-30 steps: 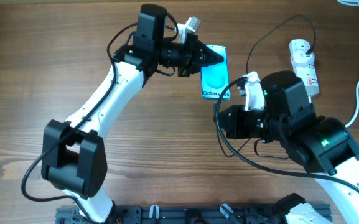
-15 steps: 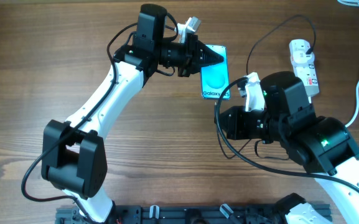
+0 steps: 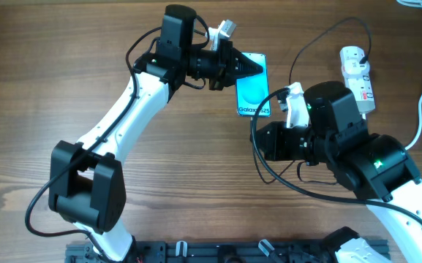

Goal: Plug charger to phone and switch on socket

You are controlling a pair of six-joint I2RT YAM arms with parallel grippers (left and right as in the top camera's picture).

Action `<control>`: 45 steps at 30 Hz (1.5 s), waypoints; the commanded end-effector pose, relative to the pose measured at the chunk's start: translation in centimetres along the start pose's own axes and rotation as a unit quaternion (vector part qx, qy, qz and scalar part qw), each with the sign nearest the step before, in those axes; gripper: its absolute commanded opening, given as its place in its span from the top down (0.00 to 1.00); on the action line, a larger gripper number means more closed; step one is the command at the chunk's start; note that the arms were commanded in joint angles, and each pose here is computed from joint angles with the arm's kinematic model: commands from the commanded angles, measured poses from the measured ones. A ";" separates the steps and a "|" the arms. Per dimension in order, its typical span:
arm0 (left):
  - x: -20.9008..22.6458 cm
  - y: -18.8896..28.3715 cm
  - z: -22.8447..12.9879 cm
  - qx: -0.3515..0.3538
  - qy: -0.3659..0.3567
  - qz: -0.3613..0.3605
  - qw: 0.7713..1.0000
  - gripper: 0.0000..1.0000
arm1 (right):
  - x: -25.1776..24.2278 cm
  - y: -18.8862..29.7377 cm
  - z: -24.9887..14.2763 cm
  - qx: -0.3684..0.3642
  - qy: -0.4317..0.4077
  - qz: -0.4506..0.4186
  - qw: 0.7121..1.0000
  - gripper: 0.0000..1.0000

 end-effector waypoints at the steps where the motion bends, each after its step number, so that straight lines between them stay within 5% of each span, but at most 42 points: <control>1: -2.1 0.5 -1.3 0.015 -0.026 -0.016 0.999 0.96 | -0.3 -0.1 0.2 -0.003 -0.012 -0.006 1.000 0.96; 45: -2.6 0.5 -2.3 0.048 -0.048 -0.032 0.997 0.96 | -0.7 -0.8 0.5 -0.001 -0.022 -0.015 1.000 0.96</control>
Point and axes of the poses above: each gripper's point midway between its finger pads, its own y axis back along the fingers, its own x axis along the line the jaws close on, z = x × y, the point moved 2 cm from there along y, back along the fingers, and after that the axes turned 7 degrees about y, right-handed, at the moved point
